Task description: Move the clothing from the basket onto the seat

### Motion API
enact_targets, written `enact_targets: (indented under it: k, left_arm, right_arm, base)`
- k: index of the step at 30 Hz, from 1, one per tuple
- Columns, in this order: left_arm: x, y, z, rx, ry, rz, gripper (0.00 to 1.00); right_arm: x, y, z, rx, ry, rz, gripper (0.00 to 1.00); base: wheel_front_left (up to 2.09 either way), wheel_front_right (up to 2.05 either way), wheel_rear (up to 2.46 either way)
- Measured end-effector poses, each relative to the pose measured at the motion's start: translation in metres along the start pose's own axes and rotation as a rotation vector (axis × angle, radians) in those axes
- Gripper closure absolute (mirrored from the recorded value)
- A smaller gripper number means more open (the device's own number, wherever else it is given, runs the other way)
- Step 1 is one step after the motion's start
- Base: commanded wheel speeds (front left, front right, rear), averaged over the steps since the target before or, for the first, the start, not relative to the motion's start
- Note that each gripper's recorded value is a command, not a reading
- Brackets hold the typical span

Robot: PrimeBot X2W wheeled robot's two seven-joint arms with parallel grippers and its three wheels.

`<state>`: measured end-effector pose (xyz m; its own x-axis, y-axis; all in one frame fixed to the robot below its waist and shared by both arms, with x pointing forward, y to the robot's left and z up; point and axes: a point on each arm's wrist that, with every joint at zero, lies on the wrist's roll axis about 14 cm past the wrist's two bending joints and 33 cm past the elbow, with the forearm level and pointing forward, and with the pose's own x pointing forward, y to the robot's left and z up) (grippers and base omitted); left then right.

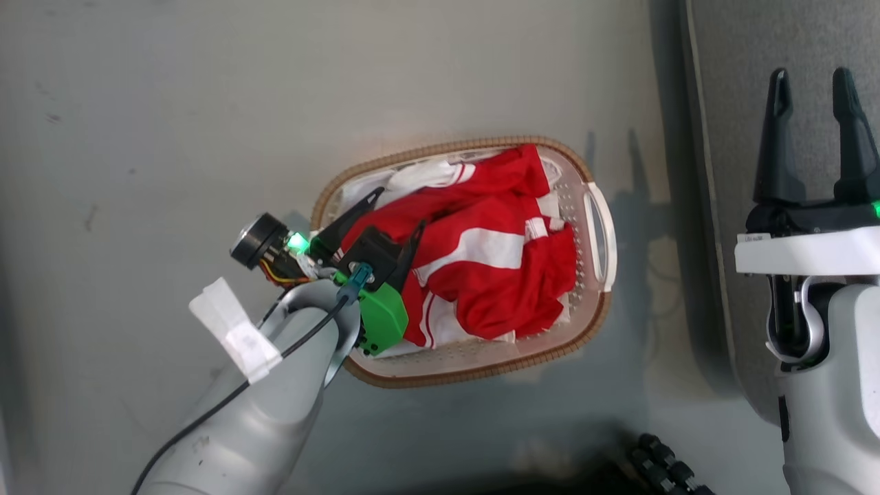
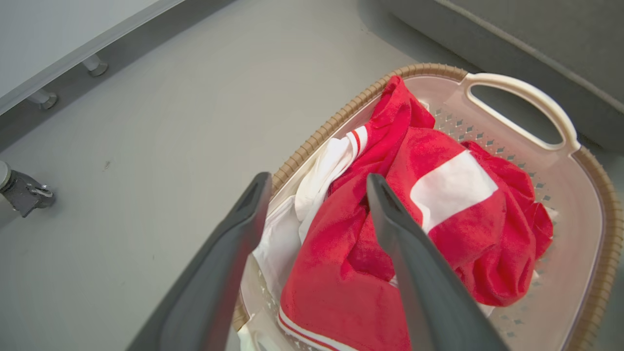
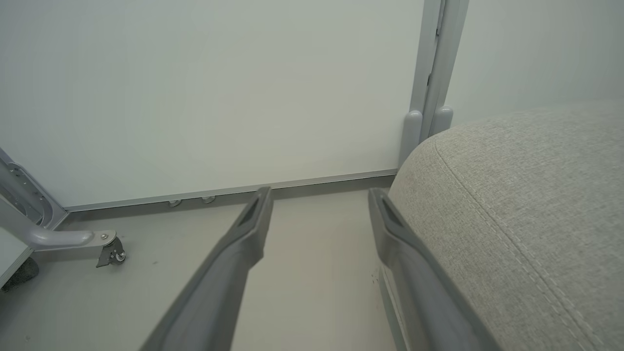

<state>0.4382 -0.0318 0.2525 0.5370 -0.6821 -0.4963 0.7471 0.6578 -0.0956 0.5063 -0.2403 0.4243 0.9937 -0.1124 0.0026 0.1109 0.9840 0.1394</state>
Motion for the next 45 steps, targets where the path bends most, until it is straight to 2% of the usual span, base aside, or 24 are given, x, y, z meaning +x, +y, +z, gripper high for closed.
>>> enact_targets:
  k: [9,22,23,24,25,26,27,28,29,38,45]
  left_arm:
    - [0.037,-0.039,-0.050,-0.001,0.109,-0.183,0.00]
    - [0.068,-0.079,-0.051,-0.034,0.070,-0.325,0.00]
    - [0.067,-0.082,-0.052,-0.033,0.072,-0.334,0.03]
    - [0.065,-0.085,-0.054,-0.033,0.081,-0.341,0.12]
    - [0.064,-0.086,-0.056,-0.031,0.089,-0.346,0.31]
    - [0.064,-0.087,-0.058,-0.030,0.095,-0.350,0.55]
    - [0.063,-0.088,-0.058,-0.026,0.097,-0.355,0.71]
    - [0.062,-0.090,-0.056,-0.022,0.096,-0.360,0.98]
    - [0.062,-0.090,-0.055,-0.019,0.094,-0.362,1.00]
    - [0.047,-0.103,-0.020,-0.006,0.016,-0.382,1.00]
    - [0.025,-0.095,0.020,0.023,-0.079,-0.326,1.00]
  right_arm:
    - [0.005,-0.017,-0.026,-0.026,0.040,-0.030,0.00]
    - [-0.004,-0.038,-0.046,-0.062,0.099,-0.070,0.00]
    - [-0.004,-0.038,-0.046,-0.060,0.099,-0.071,0.00]
    - [-0.004,-0.037,-0.045,-0.057,0.098,-0.068,0.00]
    - [-0.004,-0.036,-0.045,-0.055,0.098,-0.065,0.00]
    - [-0.004,-0.035,-0.044,-0.054,0.097,-0.063,0.00]
    - [-0.004,-0.034,-0.043,-0.053,0.095,-0.061,0.00]
    - [-0.004,-0.034,-0.041,-0.053,0.093,-0.061,0.00]
    - [-0.005,-0.034,-0.040,-0.053,0.091,-0.061,0.00]
    - [-0.014,-0.034,-0.025,-0.060,0.080,-0.068,0.00]
    - [-0.024,-0.026,-0.004,-0.085,0.056,-0.049,0.00]
  base:
    - [0.00,0.00,0.00]
    - [0.00,0.00,0.00]
    - [0.00,0.00,0.00]
    - [0.00,0.00,0.00]
    - [0.00,0.00,0.00]
    - [0.00,0.00,0.00]
    - [0.00,0.00,0.00]
    - [0.00,0.00,0.00]
    - [0.00,0.00,0.00]
    - [0.00,0.00,0.00]
    - [0.00,0.00,0.00]
